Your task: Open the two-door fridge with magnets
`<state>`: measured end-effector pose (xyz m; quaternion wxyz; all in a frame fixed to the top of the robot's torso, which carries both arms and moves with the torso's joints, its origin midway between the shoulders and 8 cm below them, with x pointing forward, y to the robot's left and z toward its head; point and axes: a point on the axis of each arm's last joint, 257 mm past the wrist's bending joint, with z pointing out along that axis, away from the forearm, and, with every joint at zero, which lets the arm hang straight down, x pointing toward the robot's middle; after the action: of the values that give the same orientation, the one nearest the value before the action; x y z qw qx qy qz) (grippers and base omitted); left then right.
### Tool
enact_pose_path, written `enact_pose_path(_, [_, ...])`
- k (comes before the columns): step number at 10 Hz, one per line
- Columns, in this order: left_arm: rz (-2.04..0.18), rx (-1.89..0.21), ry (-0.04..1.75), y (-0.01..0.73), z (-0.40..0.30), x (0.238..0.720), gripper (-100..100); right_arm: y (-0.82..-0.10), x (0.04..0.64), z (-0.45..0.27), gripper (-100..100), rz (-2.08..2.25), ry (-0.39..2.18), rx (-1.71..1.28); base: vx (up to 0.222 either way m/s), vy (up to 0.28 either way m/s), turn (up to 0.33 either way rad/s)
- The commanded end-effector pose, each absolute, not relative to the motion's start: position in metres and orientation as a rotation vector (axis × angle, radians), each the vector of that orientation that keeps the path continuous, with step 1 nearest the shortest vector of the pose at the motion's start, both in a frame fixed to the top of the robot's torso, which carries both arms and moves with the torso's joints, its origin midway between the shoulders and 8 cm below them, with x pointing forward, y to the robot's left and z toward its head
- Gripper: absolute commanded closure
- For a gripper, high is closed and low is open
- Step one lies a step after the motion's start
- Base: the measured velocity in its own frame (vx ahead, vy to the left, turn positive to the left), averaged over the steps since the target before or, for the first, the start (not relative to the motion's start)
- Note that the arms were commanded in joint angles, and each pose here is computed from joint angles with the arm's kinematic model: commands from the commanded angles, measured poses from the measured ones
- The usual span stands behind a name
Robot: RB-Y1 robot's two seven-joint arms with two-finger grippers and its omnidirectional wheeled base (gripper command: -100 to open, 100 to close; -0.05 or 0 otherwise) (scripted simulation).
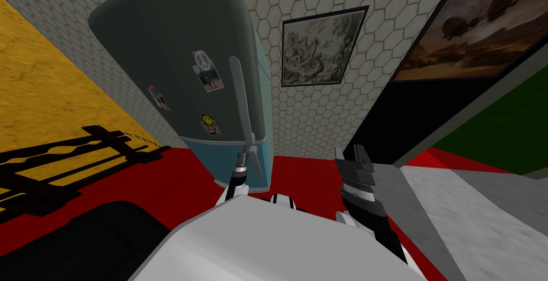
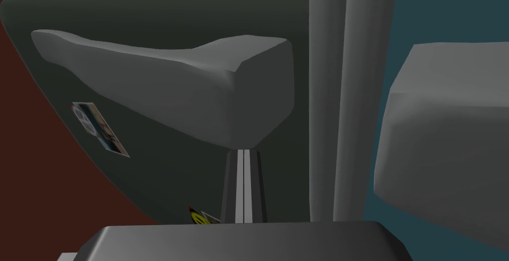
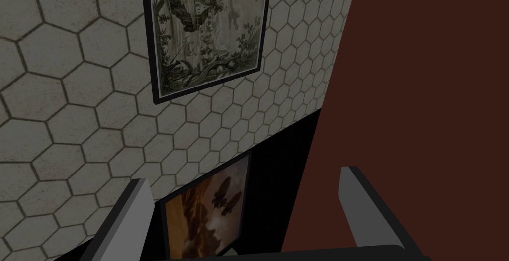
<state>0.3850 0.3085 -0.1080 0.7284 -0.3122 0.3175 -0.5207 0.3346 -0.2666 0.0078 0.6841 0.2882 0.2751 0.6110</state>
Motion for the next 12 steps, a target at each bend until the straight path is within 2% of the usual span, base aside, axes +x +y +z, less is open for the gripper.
enact_pose_path(1, [-1.154, -0.687, 0.703, 0.325, -0.109, 0.383, 100, -0.267, 0.335, 0.008, 0, 1.369, 0.617, 0.646, -0.002, -0.062, 0.030])
enact_pose_path(5, [-1.165, -0.692, 0.705, 0.335, -0.109, 0.383, 100, -0.267, 0.335, 0.008, 0, 1.369, 0.617, 0.646, -0.001, -0.060, 0.022])
enact_pose_path(6, [-1.178, -0.685, 0.717, 0.336, -0.103, 0.386, -100, -0.267, 0.335, 0.008, 0, 1.369, 0.617, 0.646, -0.013, -0.038, -0.019])
enact_pose_path(12, [-1.192, -0.707, 0.718, 0.337, -0.089, 0.395, -100, -0.267, 0.335, 0.008, 0, 1.369, 0.617, 0.646, 0.003, -0.027, -0.005])
